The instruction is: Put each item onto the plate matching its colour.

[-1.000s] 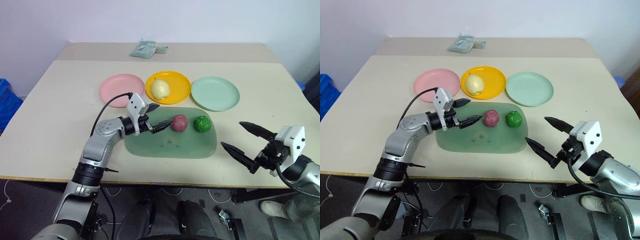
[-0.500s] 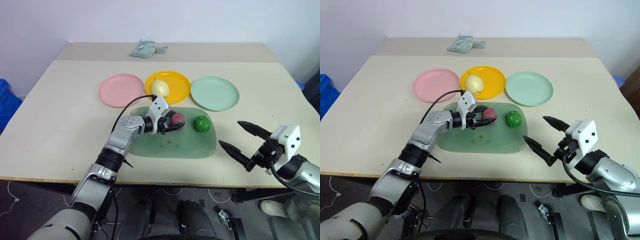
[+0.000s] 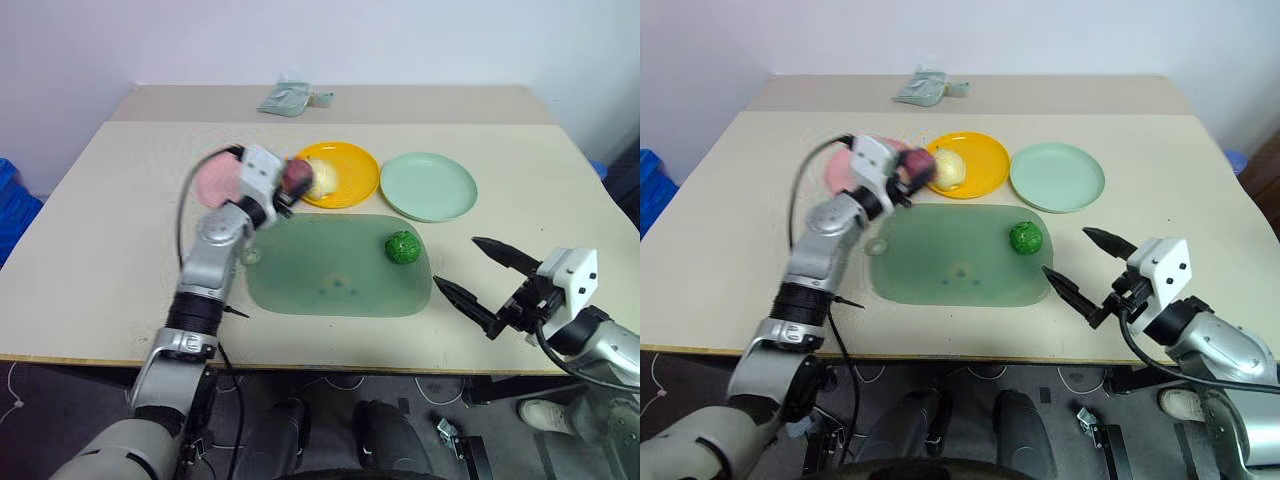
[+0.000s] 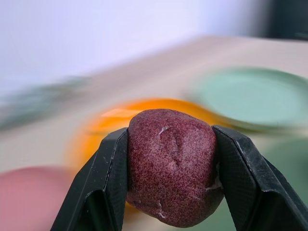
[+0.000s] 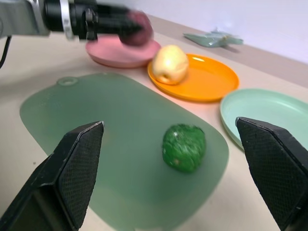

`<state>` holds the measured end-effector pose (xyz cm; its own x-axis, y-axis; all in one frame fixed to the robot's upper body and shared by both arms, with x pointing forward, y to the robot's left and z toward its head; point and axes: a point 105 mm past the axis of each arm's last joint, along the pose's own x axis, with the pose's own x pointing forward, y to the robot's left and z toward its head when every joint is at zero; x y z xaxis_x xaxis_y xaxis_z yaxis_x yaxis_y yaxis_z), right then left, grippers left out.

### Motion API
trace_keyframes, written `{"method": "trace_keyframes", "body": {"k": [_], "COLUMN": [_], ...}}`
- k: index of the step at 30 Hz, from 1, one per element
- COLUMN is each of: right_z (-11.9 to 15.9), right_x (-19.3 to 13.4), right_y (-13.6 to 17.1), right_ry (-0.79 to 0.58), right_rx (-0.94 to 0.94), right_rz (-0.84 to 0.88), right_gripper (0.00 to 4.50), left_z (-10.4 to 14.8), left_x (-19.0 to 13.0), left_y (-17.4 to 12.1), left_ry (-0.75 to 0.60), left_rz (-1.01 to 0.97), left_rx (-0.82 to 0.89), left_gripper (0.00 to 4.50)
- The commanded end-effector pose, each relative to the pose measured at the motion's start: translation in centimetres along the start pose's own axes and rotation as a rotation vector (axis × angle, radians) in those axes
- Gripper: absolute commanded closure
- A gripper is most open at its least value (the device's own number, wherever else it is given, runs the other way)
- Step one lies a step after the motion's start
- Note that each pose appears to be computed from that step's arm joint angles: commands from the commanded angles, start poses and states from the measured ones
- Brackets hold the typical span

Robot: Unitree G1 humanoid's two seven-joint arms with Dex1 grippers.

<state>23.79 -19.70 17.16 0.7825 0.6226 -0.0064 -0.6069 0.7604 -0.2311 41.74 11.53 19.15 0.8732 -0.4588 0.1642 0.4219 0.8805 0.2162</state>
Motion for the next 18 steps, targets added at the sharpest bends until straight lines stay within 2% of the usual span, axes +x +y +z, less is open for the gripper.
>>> {"method": "trace_keyframes", "body": {"k": [1, 5, 13, 16, 18], "right_z": [0.8, 1.1, 1.6, 1.5, 1.4], "right_x": [0.7, 1.8, 2.7, 2.4, 2.3], "right_y": [-0.1, -0.2, -0.3, -0.3, -0.4], "right_ry": [-0.045, -0.064, -0.079, -0.074, -0.072], "right_rx": [-0.03, -0.035, -0.039, -0.043, -0.043], "right_rz": [0.023, 0.06, 0.088, 0.085, 0.081], "right_gripper": [0.0, 0.0, 0.0, 0.0, 0.0], "left_z": [-0.2, -2.7, -5.3, -5.3, -5.0], "left_x": [-0.8, -1.3, 0.2, 0.8, 1.0], "left_y": [3.9, 7.3, 6.6, 5.9, 5.6], "left_ry": [0.015, 0.134, 0.198, 0.192, 0.167], "left_rz": [0.235, 0.474, 0.554, 0.521, 0.497], "left_rx": [0.062, 0.115, 0.111, 0.097, 0.084], "left_gripper": [2.18, 2.18, 2.18, 1.04, 0.05]}}
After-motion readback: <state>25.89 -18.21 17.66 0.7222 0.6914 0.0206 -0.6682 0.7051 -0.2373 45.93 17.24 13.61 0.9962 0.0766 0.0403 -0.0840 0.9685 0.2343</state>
